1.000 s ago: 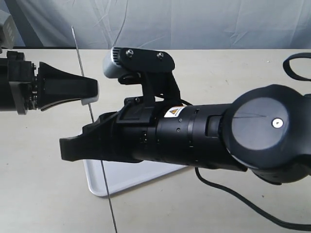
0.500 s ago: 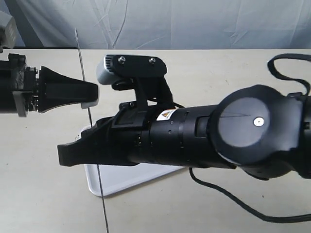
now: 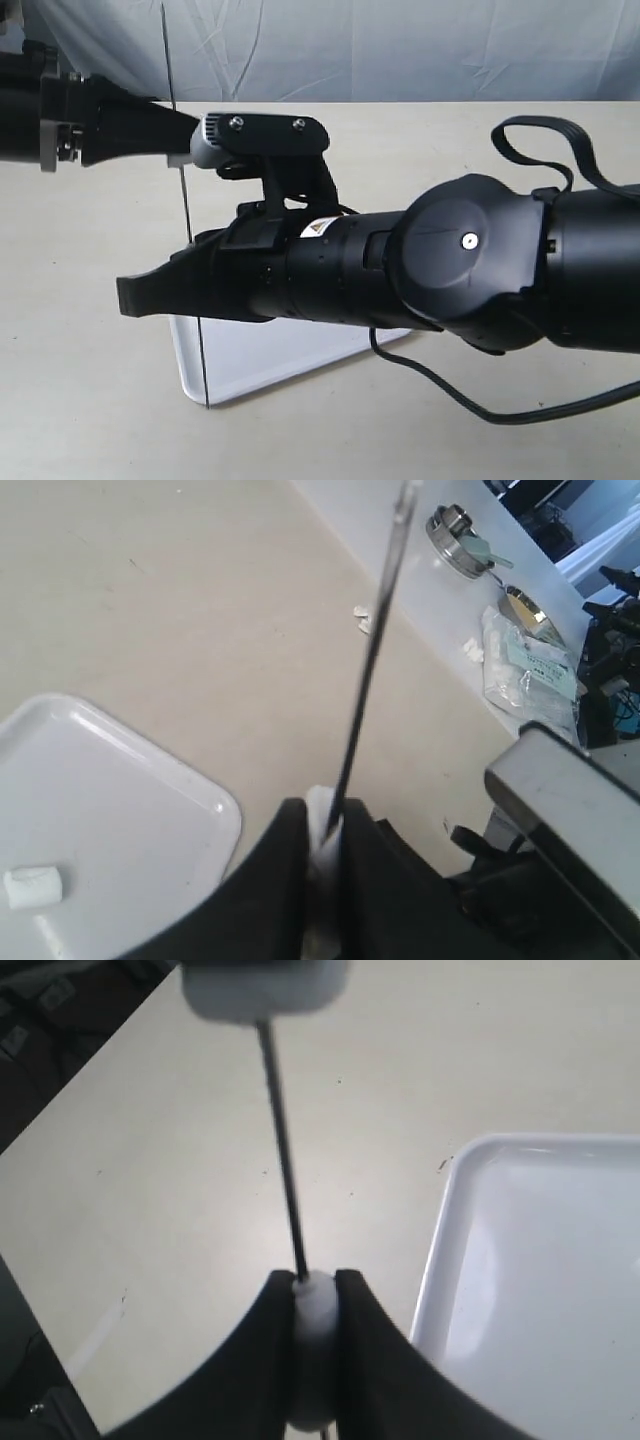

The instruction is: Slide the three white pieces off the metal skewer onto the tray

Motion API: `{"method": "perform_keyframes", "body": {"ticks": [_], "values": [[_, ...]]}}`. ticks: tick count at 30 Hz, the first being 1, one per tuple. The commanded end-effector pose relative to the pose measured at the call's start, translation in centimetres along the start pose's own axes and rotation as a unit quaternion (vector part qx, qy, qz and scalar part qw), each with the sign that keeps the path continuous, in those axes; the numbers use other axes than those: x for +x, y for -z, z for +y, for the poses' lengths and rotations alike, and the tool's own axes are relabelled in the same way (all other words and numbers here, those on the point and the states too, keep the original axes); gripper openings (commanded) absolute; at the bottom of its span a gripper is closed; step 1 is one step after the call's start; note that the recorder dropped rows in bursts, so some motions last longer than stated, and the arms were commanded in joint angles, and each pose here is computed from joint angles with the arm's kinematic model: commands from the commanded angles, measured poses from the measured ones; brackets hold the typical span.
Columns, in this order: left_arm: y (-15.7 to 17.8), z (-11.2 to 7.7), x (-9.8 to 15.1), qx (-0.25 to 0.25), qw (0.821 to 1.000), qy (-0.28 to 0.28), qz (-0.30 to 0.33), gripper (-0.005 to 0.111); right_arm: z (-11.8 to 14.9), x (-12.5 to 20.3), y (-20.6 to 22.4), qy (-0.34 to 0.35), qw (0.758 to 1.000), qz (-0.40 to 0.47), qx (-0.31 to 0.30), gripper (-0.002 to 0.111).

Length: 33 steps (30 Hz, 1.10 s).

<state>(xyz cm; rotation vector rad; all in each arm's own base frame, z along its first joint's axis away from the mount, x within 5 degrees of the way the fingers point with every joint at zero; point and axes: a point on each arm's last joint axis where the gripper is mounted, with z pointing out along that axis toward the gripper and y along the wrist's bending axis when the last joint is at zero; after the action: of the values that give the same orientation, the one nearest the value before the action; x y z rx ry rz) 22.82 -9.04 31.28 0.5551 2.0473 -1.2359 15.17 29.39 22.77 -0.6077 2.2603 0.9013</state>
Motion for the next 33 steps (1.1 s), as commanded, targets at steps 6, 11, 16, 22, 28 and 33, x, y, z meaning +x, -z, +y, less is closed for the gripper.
{"method": "perform_keyframes", "body": {"ticks": [6, 11, 16, 22, 28, 33], "values": [[1.1, -1.7, -4.9, 0.007, 0.995, -0.007, -0.095, 0.0, -0.3, 4.2, -0.8, 0.018, 0.991, 0.13, -0.027, -0.001], [1.5, -2.1, -5.9, 0.0, 0.994, -0.023, -0.108, 0.0, -1.1, 5.2, -0.8, 0.016, 0.99, 0.141, -0.015, -0.001], [1.6, -2.0, -6.5, -0.013, 0.992, -0.027, -0.121, 0.0, -1.1, 5.3, -0.7, 0.015, 0.99, 0.142, -0.015, -0.001], [2.0, -1.8, -7.4, -0.051, 0.988, -0.045, -0.14, 0.0, -1.5, 4.8, -0.9, 0.014, 0.992, 0.122, -0.001, -0.001], [2.4, -1.3, -8.3, -0.106, 0.98, -0.072, -0.152, 0.0, -3.3, 3.7, -0.8, -0.011, 0.993, 0.116, 0.016, -0.001], [2.3, -1.3, -8.2, -0.1, 0.981, -0.082, -0.146, 0.0, -5.2, 2.7, -0.7, -0.017, 0.994, 0.104, 0.037, -0.001]]}}
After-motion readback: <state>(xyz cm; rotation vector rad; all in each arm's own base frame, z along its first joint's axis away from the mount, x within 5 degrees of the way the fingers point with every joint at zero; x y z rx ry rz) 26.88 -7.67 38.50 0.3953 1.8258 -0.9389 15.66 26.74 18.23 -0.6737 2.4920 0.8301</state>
